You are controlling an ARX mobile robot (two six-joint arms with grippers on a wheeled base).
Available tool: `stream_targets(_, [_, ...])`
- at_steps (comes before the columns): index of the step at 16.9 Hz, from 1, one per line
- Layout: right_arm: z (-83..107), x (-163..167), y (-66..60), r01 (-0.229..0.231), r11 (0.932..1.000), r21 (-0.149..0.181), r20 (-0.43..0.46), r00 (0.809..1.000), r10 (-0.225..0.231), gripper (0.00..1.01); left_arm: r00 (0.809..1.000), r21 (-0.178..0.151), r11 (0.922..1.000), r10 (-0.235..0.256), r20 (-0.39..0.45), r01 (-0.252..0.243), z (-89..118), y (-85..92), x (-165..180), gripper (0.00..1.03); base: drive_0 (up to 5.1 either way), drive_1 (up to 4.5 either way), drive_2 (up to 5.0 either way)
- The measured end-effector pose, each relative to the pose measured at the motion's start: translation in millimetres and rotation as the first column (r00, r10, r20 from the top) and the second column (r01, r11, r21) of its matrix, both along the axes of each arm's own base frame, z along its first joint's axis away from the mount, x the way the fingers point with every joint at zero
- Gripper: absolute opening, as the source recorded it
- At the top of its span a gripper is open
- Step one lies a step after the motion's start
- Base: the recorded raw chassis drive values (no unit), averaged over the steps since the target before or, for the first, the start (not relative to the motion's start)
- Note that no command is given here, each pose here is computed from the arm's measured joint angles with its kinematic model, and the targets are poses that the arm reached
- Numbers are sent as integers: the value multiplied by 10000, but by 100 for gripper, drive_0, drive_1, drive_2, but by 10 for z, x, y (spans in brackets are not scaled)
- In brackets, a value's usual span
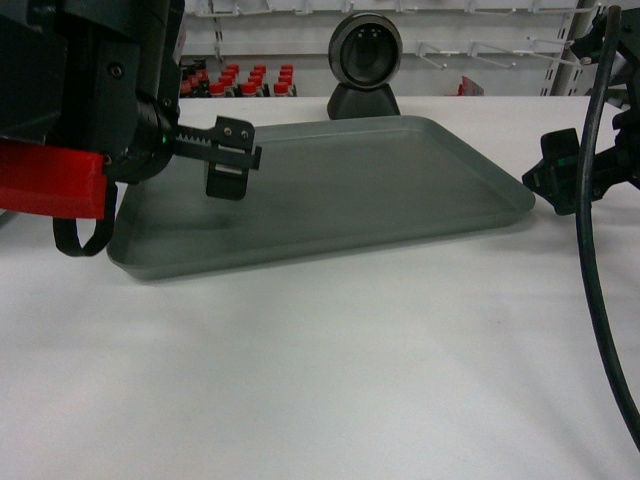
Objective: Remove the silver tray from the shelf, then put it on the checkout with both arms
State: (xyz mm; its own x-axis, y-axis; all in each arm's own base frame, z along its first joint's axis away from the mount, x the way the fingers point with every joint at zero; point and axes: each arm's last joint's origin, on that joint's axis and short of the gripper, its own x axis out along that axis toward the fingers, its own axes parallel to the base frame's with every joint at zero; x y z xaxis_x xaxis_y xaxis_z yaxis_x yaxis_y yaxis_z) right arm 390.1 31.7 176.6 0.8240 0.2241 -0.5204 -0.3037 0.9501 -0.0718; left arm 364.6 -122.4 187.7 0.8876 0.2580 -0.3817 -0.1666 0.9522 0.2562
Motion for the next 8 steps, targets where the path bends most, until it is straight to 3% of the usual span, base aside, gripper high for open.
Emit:
stream_targets(3, [129,-24,3,-44,9997,249,362,9993,35,100,9966,-697,9974,-147,806,203,251,10,-55,98,0,0,0])
stream_targets(6, [374,-108,-12,-214,9971,724,1095,9939,134,98,9832,-1697,9848,-63,1824,378,590,48,-171,98,0,0,0])
stream_targets(8, [476,-199,-32,-259,9945,1014,1351,9908,120,98,9733,-2146,9751,-48,2295,554,772,80,-267,98,0,0,0])
